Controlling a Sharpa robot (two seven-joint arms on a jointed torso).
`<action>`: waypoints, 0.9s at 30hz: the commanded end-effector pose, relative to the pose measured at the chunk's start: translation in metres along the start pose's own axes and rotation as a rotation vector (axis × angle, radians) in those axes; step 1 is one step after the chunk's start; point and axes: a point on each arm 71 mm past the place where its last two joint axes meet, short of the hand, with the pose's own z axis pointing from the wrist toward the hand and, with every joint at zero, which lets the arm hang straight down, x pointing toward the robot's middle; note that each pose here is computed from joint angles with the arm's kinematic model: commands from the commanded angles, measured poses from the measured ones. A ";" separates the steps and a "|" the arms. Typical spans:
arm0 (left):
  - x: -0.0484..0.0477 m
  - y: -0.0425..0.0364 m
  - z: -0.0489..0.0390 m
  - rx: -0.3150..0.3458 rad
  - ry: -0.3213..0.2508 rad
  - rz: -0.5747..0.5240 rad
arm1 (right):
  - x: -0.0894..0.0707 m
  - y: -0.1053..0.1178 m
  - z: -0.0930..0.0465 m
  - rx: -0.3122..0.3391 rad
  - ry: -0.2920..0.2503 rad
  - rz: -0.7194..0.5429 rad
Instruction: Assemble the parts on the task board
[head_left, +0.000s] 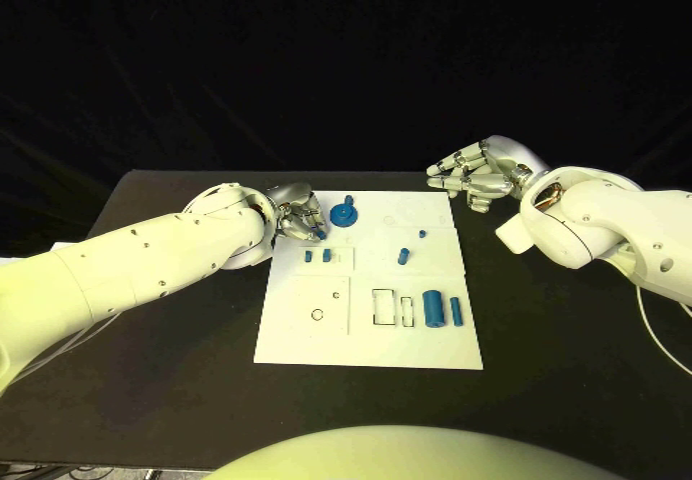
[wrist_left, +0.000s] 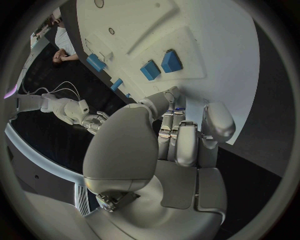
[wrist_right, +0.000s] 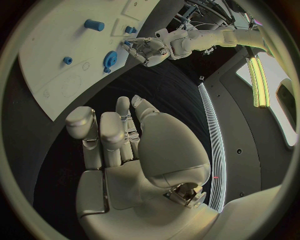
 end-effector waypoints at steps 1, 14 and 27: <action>0.0020 0.0005 0.0004 -0.009 0.021 0.005 | 0.002 0.001 0.000 -0.010 0.014 -0.007; 0.0017 0.0016 0.0004 -0.014 0.019 0.006 | 0.002 0.001 0.000 -0.010 0.014 -0.007; -0.0012 0.0046 -0.0011 -0.012 -0.005 0.004 | 0.001 0.001 0.000 -0.008 0.013 -0.008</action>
